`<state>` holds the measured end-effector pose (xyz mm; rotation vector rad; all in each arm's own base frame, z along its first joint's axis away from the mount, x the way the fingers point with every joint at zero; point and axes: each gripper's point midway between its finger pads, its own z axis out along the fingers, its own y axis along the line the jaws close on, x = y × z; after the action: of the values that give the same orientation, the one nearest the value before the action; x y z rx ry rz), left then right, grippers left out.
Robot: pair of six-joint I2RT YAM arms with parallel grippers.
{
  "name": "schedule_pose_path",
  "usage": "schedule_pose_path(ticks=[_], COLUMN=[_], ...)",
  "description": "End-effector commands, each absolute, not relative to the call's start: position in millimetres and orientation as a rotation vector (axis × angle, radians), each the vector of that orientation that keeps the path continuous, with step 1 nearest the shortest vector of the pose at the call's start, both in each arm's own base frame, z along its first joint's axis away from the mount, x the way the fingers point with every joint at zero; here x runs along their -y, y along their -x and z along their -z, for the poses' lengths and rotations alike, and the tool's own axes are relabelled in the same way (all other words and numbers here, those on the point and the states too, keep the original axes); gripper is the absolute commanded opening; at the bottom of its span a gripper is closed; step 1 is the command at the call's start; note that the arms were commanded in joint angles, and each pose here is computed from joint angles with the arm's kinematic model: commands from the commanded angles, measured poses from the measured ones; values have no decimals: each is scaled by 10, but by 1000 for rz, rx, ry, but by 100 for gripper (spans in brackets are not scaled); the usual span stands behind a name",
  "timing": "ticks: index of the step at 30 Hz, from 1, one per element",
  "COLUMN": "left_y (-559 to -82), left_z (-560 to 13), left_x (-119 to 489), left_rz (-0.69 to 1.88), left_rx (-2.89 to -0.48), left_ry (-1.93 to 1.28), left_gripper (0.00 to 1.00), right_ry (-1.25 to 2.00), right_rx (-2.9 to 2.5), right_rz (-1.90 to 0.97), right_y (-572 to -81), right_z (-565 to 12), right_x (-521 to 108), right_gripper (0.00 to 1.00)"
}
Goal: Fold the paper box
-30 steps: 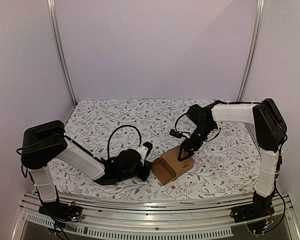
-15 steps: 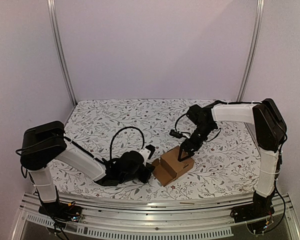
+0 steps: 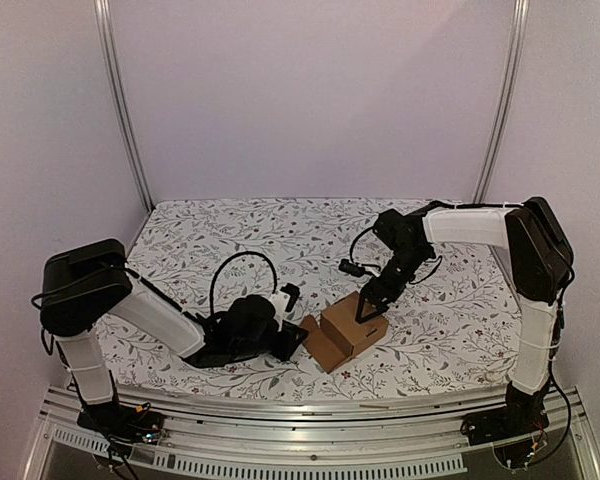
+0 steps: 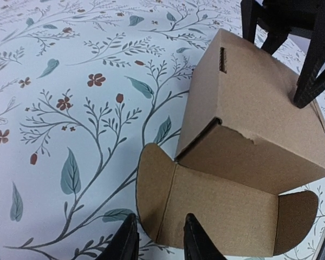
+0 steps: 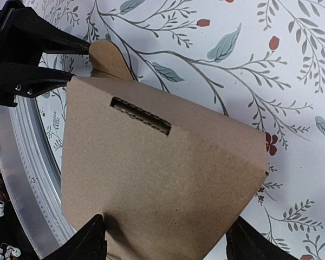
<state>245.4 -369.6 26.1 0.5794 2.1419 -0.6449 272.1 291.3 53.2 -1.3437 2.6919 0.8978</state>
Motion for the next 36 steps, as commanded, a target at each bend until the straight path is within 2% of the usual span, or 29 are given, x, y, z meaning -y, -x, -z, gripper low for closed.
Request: schedule_pose_path(ticks=[1,10,15,19,22,25,32,36], left_y=[-2509,-2531,-2526,-2542,-2551,-2580,-2598,-2596], left_z=[-224,-141,-241,-240,-211,-200,-165,-158], left_x=[3700,3719,3672,3632,3662,3718,3745,3723], left_rz=[710,744,750,723,729,735,747,747], left_rx=[-2158,-2179,-2159,-2163,-2172,-2174,-2187,-2189], left_ry=[-550,-531,-509,-505,-511,-514,-496,-486], left_gripper=[28,24,29,31,30,30,29,27], right_ry=[1397,1505,1633,1812,1964,1989,2013,1970], right_rx=[-2652,-2516,-2402,-2125,-1880,-1729,-1633,-1662], right_rz=[-782,-645,-623,-472,-286,-117,103,127], right_y=[-2788,-2773,-2589,-2339,-2089,-2073,-2044,-2069], right_z=[-584,-1022,-1183,-1244,-1174,-1115,-863,-780], right_x=[-2868,-2711,-2619,-2658,-2778,-2923,-3084,-3142], right_gripper=[75,84,86,90,91,92,93,93])
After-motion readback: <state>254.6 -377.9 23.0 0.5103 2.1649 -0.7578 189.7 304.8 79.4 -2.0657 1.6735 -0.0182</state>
